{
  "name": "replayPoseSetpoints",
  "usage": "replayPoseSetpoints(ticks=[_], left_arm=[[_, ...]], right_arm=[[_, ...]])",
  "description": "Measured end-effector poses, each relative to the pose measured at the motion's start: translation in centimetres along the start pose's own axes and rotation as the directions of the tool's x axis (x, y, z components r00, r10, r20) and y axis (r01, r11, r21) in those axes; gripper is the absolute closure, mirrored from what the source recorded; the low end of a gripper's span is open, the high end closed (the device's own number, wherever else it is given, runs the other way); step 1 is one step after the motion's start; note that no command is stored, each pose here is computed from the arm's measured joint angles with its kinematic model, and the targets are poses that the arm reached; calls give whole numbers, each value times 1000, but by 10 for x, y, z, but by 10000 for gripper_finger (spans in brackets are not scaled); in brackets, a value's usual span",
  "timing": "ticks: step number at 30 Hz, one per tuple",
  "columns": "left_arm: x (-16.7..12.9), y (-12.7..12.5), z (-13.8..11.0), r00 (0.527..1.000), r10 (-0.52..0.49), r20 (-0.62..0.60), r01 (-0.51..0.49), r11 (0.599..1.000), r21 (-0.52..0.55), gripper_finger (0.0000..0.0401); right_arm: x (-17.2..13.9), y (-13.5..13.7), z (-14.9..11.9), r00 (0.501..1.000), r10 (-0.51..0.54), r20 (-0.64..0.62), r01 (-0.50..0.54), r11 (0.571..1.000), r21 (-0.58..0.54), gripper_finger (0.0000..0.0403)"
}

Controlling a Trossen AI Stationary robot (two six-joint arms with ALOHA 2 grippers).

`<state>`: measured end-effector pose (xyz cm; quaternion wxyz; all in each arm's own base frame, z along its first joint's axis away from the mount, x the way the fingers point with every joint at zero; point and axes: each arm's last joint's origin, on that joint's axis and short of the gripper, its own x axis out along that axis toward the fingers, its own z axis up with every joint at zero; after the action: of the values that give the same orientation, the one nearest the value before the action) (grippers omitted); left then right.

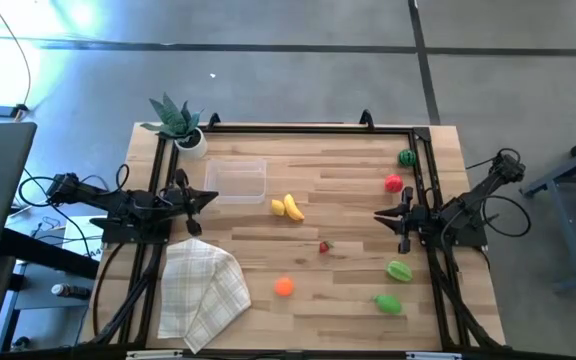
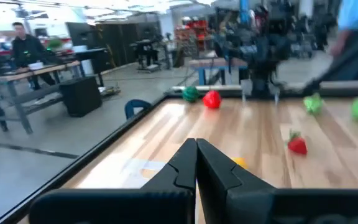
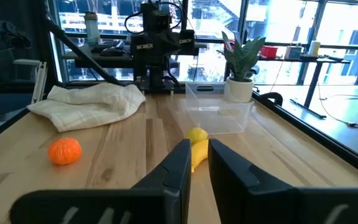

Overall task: Pick and placing Produce into tupperware
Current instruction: Move the transparent bin to the top center of the table

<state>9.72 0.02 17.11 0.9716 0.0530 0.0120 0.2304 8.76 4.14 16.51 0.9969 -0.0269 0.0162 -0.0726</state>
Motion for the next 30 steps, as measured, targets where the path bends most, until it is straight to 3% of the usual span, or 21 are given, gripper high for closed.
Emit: replayPoseSetpoints(ticks=[7, 16, 23, 30], left_arm=[[-1, 2, 13, 993, 23, 115, -6, 989, -151, 400], [-7, 10, 39, 934, 92, 344, 27, 944, -328, 400], [-9, 13, 43, 919, 139, 368, -21, 951, -308, 400], [-10, 14, 44, 916, 150, 373, -19, 943, -332, 400]], right_arm=[[0, 0, 2, 1000, -1, 23, 0, 1000, 31, 357], [-5, -7, 35, 958, -54, 282, -47, 939, 342, 357], [-10, -12, 47, 922, -93, 375, -87, 895, 438, 357], [-10, -12, 48, 922, -106, 373, -78, 891, 448, 357]])
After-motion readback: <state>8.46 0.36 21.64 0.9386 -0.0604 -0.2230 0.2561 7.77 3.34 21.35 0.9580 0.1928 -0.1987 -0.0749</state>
